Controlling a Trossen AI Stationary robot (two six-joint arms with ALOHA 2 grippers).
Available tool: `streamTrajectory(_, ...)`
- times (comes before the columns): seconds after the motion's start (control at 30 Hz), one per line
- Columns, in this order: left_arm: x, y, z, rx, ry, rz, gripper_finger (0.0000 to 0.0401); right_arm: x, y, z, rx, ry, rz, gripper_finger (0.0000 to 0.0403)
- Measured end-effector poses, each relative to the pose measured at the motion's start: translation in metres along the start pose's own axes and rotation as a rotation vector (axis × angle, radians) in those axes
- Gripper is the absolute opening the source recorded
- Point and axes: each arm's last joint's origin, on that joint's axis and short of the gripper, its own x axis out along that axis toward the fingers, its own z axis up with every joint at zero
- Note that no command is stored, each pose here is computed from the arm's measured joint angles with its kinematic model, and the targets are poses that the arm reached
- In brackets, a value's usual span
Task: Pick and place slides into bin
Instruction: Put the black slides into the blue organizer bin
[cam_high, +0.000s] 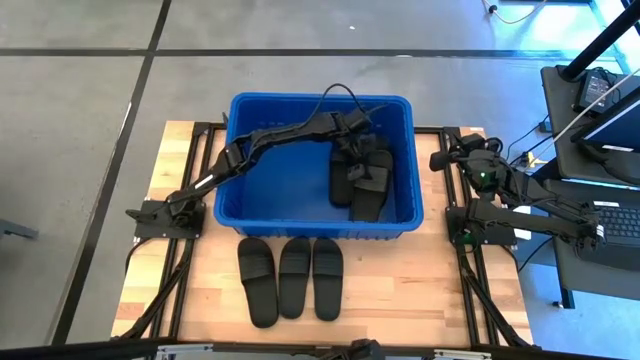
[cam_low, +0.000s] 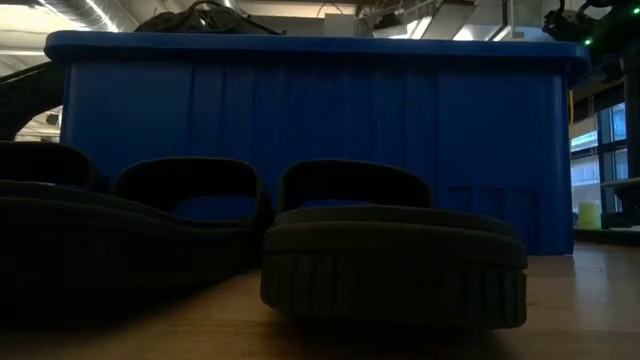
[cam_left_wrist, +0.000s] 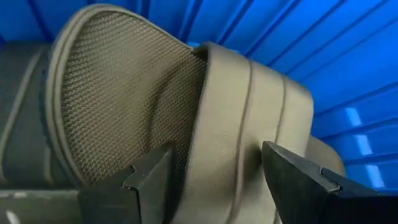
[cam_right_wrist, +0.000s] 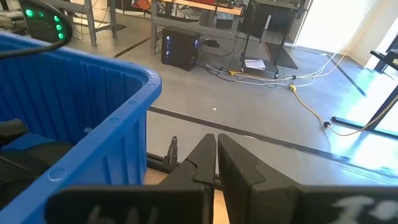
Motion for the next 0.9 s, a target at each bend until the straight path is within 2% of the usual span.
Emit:
streamTrajectory(0.17, 0.002, -0.004, 0.0, -0.077, 0.007, 0.003, 0.023, 0.0, -0.001, -0.002, -0.021, 0.017, -0.003, 0.0021)
streamTrajectory(0.5, 0.006, -0.011, 0.002, -0.087, 0.014, 0.009, 0.0221, 0.0, -0.001, -0.003, -0.027, 0.02, -0.004, 0.0021)
streamTrajectory(0.67, 0.006, -0.011, 0.002, -0.112, 0.011, -0.006, 0.0167, 0.0, -0.001, -0.003, -0.032, 0.023, -0.005, 0.0021)
streamTrajectory(0.9, 0.004, -0.01, 0.001, -0.151, 0.002, -0.108, 0.005, 0.0, -0.001, -0.004, -0.067, 0.029, -0.006, 0.0021)
